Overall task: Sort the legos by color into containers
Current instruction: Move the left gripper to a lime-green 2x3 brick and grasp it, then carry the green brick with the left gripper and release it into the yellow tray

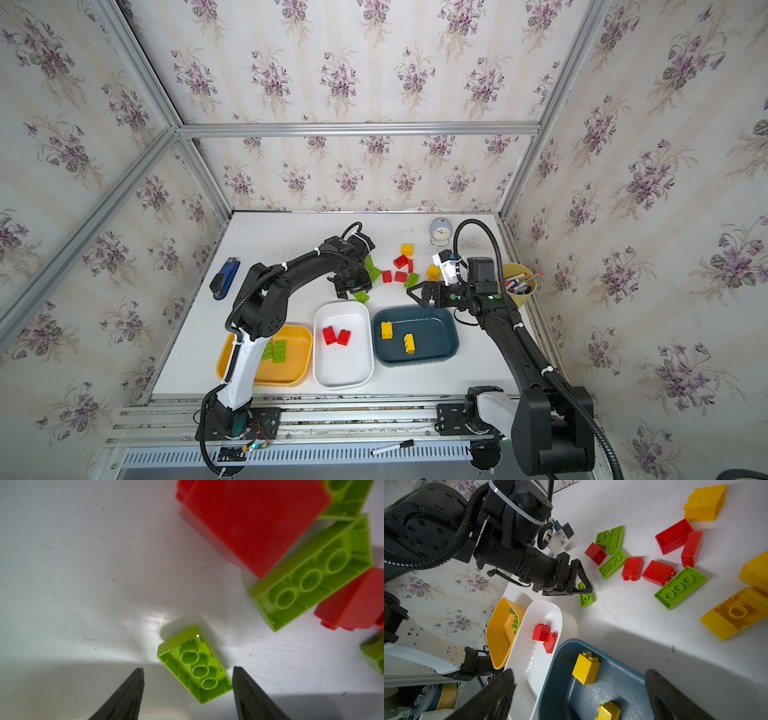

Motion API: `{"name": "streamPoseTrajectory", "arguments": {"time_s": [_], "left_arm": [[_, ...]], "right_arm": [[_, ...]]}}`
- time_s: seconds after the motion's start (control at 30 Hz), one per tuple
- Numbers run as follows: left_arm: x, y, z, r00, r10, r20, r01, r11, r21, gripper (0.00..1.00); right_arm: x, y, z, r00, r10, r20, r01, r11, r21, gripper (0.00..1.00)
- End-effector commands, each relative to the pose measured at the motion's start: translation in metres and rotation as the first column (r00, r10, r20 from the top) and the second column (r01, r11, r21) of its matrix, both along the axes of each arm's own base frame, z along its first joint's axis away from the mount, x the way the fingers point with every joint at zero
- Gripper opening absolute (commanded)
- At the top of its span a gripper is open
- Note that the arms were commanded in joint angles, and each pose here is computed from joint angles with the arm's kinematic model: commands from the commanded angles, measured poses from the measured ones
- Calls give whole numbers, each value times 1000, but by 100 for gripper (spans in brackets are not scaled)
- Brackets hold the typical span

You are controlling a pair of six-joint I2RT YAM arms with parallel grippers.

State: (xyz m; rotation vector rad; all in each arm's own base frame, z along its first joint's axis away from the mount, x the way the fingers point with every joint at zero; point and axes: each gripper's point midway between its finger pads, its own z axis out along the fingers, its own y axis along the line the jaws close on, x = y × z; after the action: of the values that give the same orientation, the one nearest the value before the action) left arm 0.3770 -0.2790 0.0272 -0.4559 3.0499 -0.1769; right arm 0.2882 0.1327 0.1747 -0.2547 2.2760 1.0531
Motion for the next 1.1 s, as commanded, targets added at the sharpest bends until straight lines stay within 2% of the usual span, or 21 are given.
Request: {"name": "streamPoseTrajectory", "arguments": {"time_s": [0.0,0.3,0.6,0.87,0.9,1.07], "left_arm": [[3,2,-2,996,84,-1,-84,996,9,70],[4,-6,-18,994,108,-34,-108,994,-4,67],[8,-5,-16,996,88,-15,-88,996,4,42],[24,4,5,998,44,49,-44,999,2,37],[26,7,10,998,36,56,-36,999,0,33],[36,35,41,994,0,108,-3,999,36,33]], "right_arm": [[3,3,5,1000,9,20,-10,1000,19,100],[4,2,6,1000,10,24,-11,1000,16,100],[4,3,5,1000,14,22,-14,1000,15,100],[3,2,5,1000,9,22,-9,1000,12,100],[3,2,5,1000,8,24,-8,1000,11,100],[5,2,8,999,7,33,-7,1000,14,100]]}}
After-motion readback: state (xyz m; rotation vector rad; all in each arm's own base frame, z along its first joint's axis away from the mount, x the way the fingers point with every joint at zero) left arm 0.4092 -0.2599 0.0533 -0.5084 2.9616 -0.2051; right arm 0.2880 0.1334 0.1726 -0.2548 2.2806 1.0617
